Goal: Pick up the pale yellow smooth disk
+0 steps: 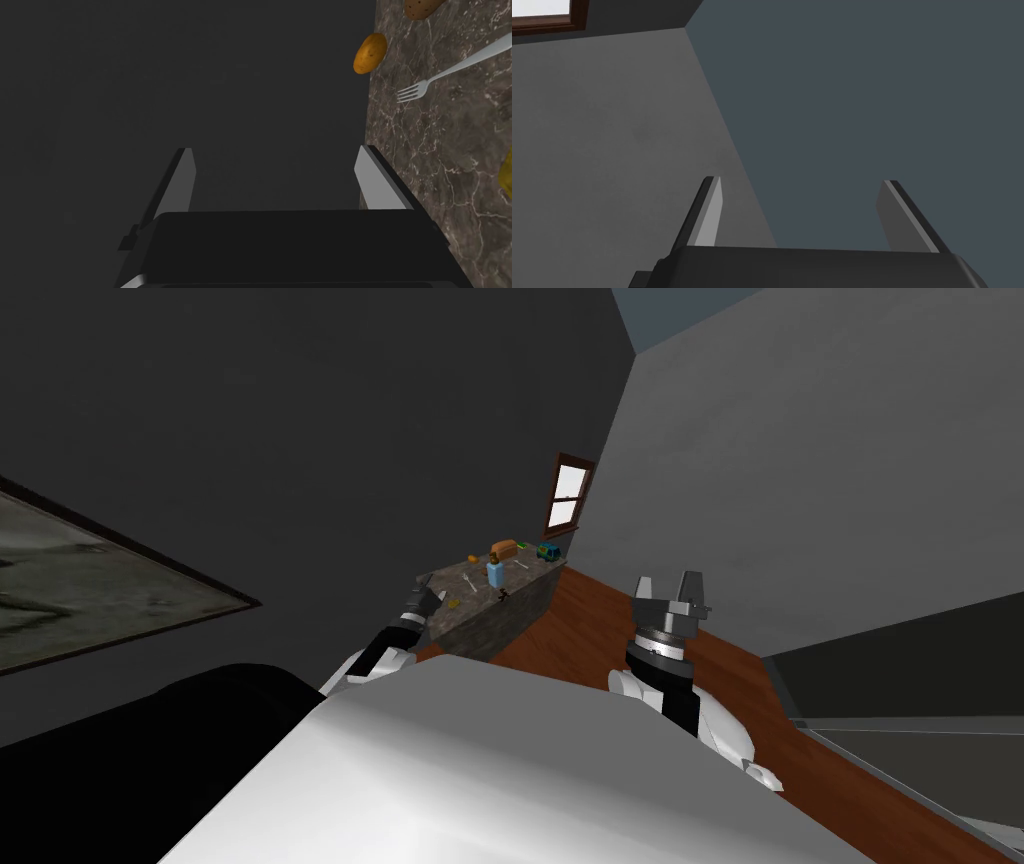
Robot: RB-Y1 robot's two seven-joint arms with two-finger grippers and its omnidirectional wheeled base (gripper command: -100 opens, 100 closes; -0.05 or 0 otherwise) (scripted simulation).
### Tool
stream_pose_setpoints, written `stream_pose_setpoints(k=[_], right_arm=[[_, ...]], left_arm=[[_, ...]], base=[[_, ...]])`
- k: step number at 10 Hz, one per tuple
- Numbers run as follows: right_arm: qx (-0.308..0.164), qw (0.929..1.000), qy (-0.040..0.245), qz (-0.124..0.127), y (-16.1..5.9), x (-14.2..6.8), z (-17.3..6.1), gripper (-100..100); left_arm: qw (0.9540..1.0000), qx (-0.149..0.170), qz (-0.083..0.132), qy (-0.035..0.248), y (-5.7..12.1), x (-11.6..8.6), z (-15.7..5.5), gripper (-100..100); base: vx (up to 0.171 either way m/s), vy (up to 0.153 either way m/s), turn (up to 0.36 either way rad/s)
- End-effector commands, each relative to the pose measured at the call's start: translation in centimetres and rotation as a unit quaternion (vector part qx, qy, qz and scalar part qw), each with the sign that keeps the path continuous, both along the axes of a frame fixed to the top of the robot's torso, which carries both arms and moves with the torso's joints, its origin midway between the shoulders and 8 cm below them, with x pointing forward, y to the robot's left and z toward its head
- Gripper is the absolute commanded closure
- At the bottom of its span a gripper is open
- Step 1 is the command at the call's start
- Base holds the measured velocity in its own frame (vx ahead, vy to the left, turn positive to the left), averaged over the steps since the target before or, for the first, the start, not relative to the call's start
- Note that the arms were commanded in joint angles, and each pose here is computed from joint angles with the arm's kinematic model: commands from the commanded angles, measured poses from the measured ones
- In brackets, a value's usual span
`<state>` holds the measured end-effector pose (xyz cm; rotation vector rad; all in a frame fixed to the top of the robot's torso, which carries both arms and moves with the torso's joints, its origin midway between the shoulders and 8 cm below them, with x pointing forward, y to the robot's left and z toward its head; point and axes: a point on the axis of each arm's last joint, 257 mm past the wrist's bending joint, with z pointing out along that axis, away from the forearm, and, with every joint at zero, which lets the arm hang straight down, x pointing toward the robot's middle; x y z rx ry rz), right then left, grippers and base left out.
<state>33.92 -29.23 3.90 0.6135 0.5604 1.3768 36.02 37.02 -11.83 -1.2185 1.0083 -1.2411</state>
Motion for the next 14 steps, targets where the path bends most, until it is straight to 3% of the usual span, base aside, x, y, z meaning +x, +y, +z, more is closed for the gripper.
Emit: stream_pose_setpoints(k=[1,2,4,5,8,11,14], right_arm=[[0.000,1.0000,0.000,0.000,0.0,0.0,0.0,0],[0.000,1.0000,0.000,0.000,0.0,0.0,0.0,0],[0.000,1.0000,0.000,0.000,0.0,0.0,0.0,0],[0.000,1.0000,0.000,0.000,0.0,0.0,0.0,0],[0.000,1.0000,0.000,0.000,0.0,0.0,0.0,0],[0.000,1.0000,0.000,0.000,0.0,0.0,0.0,0],[0.000,1.0000,0.000,0.000,0.0,0.0,0.0,0]], left_arm=[[0.9996,-0.002,0.006,0.028,0.8,-0.3,-1.4,-100],[0.9989,-0.002,0.012,0.045,1.8,-0.8,-1.9,-100],[0.9981,-0.004,0.015,0.060,2.0,-0.8,-2.7,-100],[0.9961,-0.005,0.024,0.084,3.2,-1.4,-3.6,-100],[0.9914,-0.010,0.038,0.125,4.7,-2.2,-5.3,-100],[0.9825,-0.017,0.061,0.175,7.3,-4.0,-7.1,-100],[0.9727,-0.024,0.079,0.217,8.8,-5.3,-8.8,-100]], base=[[0.039,-0.036,-0.099],[0.027,-0.046,-0.160],[0.012,-0.023,-0.058],[0.020,-0.027,-0.203],[0.031,-0.032,-0.153],[0.038,-0.035,-0.179],[0.037,-0.024,-0.149]])
